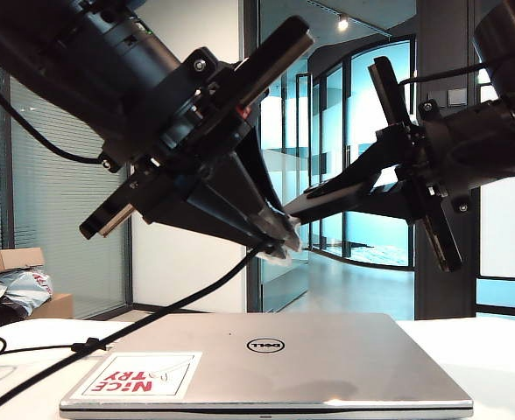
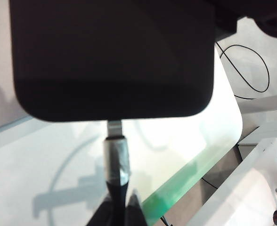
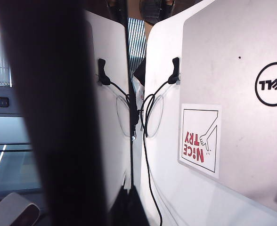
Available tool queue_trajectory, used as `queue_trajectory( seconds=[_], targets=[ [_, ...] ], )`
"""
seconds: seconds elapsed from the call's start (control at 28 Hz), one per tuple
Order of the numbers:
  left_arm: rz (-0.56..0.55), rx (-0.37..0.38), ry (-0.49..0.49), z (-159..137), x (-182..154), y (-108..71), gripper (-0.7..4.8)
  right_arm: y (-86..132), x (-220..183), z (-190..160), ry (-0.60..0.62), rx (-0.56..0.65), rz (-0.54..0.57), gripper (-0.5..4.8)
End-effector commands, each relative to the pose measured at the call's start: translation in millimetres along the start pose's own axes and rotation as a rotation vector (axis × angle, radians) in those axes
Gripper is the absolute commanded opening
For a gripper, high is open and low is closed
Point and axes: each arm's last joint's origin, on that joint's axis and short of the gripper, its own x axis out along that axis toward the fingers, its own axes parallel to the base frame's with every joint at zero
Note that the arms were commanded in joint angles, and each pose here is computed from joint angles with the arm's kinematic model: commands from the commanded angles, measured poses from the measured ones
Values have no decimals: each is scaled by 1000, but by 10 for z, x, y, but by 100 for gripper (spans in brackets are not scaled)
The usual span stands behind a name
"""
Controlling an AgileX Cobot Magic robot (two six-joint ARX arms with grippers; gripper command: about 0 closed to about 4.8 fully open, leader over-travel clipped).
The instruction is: Pick up the charging cable and the phone, plug the charging cable into the charging port on the phone, and finally place them back on the table.
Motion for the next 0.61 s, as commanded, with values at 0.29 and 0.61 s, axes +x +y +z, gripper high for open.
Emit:
queue_trajectory(
  seconds=[0.29,0.61],
  targets=[
    [-5,11,-8,8,-8,-11,-7,74,-2,25,-13,-68,45,-6],
    [-5,33,-8,8,-8,-11,-7,74,1,28,-26,-68,38,-6]
  ],
)
